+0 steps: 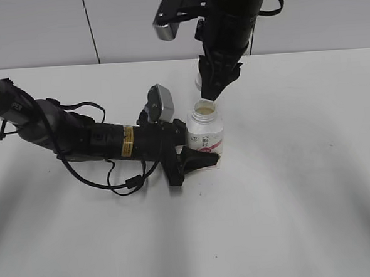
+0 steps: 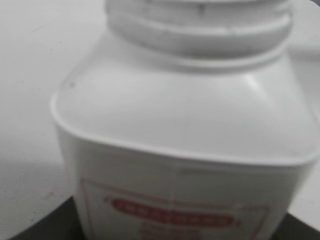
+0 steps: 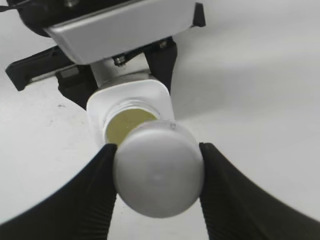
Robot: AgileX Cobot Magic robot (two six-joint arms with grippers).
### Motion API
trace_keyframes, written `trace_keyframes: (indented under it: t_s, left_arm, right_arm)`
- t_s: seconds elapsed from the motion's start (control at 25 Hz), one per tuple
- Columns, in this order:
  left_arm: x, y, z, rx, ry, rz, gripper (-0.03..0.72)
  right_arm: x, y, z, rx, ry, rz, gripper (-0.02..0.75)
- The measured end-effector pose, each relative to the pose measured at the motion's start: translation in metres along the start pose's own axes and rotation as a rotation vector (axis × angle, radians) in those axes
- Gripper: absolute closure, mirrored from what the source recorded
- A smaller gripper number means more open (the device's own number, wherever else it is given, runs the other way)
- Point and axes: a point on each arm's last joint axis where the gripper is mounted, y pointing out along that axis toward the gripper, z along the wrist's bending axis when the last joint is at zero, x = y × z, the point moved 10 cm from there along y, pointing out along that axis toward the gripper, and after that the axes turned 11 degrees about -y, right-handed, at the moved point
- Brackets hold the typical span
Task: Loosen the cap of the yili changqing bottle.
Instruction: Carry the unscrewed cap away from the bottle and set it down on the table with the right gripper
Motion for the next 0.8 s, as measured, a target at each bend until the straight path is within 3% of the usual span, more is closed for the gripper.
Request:
trace_keyframes:
  t_s: [0.24, 0.56, 0.8]
  left_arm:
    - [0.000, 0.000, 0.000, 0.001, 0.000, 0.000, 0.294]
    - [0.000, 0.000, 0.000, 0.001, -0.010, 0.000, 0.294]
    - [0.000, 0.000, 0.000, 0.001, -0.014, 0.000, 0.294]
  right_arm:
    - [-0.021, -0.018, -0.013, -0.048, 0.257, 0.012, 0.349]
    - [-0.112, -0.032, -0.045, -0.052, 0.840, -0.035, 0.350]
    - [-0.172, -0.020, -0.018, 0.047, 1.093, -0.042, 0.350]
